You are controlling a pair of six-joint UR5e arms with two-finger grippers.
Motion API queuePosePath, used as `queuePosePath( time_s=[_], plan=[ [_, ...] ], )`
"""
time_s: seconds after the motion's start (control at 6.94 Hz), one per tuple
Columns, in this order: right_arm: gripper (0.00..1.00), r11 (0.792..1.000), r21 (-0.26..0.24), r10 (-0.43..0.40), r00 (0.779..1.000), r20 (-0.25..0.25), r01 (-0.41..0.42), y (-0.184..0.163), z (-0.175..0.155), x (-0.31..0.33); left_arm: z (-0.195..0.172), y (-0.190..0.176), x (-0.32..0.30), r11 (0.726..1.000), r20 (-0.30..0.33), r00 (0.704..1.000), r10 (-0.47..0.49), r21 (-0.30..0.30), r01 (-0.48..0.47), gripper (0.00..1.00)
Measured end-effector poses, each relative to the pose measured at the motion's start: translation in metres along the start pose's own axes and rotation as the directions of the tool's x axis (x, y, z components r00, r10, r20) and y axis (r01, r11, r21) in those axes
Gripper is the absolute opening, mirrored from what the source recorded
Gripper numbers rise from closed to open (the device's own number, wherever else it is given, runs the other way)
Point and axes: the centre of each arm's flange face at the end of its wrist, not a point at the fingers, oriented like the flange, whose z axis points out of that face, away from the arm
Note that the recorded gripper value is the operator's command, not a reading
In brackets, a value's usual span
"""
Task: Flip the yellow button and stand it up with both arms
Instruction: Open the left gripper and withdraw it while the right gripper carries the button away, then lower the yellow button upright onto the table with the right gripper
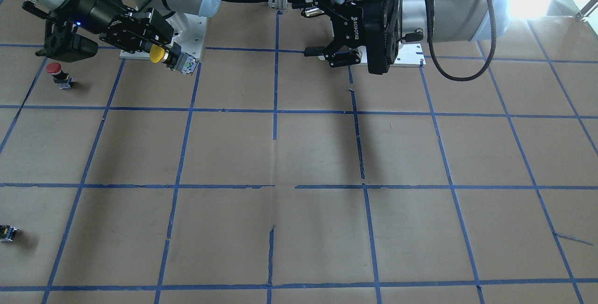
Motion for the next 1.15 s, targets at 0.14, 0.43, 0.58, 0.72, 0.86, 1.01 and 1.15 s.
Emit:
queuePosePath(
  time_s=[0.14, 0.43, 0.58, 0.72, 0.86, 1.01, 1.15],
  plan=[
    [0.16, 0.986, -0.016, -0.169, 0.983, -0.075, 0.168, -0.003, 0.007, 0.021, -0.014, -0.008, -0.026, 0.999, 0.1, 0.995, 0.028, -0.049, -0.023, 1.0],
    [0.16, 0.865, -0.078, -0.5, 0.844, -0.194, 0.495, -0.016, 0.025, 0.092, -0.033, -0.021, -0.057, 0.994, 0.302, 0.953, 0.034, -0.111, 0.0, 1.0],
    [0.16, 0.769, -0.125, -0.637, 0.735, -0.234, 0.627, -0.02, 0.031, 0.136, -0.04, -0.022, -0.063, 0.99, 0.388, 0.921, 0.031, -0.137, 0.024, 1.0],
    [0.16, 0.646, -0.169, -0.758, 0.6, -0.256, 0.744, -0.021, 0.032, 0.179, -0.048, -0.023, -0.061, 0.986, 0.483, 0.876, 0.006, -0.149, 0.075, 1.0],
    [0.16, 0.514, -0.209, -0.849, 0.459, -0.26, 0.832, -0.022, 0.034, 0.22, -0.058, -0.027, -0.049, 0.982, 0.576, 0.817, -0.027, -0.138, 0.13, 1.0],
    [0.16, 0.357, -0.265, -0.922, 0.291, -0.256, 0.896, -0.024, 0.036, 0.258, -0.068, -0.034, -0.036, 0.978, 0.653, 0.755, -0.061, -0.114, 0.177, 1.0],
    [0.16, 0.172, -0.334, -0.968, 0.096, -0.232, 0.927, -0.028, 0.035, 0.29, -0.075, -0.038, -0.026, 0.971, 0.713, 0.692, -0.111, -0.069, 0.227, 1.0]
  ],
)
